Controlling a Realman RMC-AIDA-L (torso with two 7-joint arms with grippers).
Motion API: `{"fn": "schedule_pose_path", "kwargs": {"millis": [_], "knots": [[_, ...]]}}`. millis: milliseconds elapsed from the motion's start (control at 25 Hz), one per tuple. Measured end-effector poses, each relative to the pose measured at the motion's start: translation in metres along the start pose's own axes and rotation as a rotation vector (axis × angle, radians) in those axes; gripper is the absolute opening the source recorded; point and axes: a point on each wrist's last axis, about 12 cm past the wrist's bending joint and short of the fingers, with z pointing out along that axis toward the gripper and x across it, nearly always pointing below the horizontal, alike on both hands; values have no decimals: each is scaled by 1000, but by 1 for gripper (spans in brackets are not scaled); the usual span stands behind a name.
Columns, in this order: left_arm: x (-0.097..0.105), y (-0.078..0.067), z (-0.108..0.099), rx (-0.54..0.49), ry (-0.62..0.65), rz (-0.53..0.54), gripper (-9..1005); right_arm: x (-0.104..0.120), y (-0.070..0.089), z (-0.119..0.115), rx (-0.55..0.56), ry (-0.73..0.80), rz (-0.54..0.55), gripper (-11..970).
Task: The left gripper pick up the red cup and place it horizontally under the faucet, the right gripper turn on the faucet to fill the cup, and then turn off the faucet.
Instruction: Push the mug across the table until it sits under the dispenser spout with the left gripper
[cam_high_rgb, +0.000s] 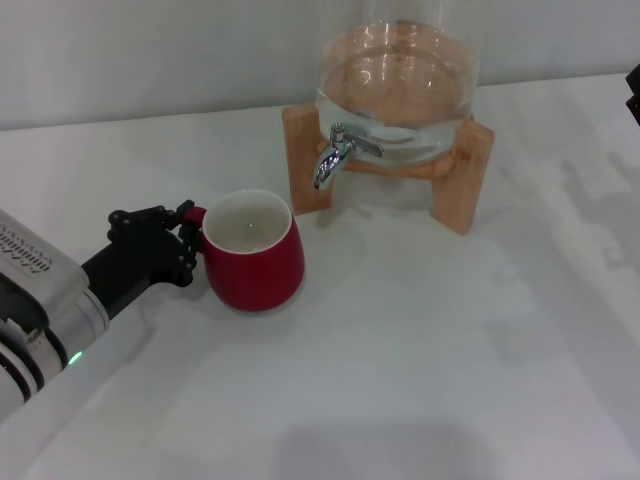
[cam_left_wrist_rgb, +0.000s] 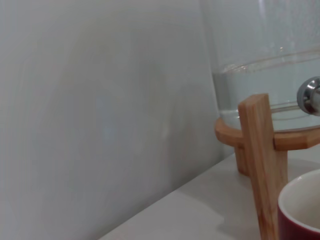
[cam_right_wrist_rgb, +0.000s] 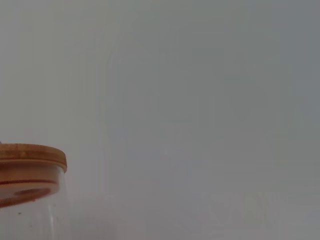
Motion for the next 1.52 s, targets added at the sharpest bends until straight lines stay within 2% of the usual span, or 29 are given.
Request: {"fn": "schedule_pose_path", "kwargs": {"millis": [800,1520], "knots": [[-14,-3,19,77,6,48,103,-1,1,-1,-14,-5,-1,723],[-24,-7,38,112,63,91,103,-4,3,1,-38,-23,-7,723]]}}
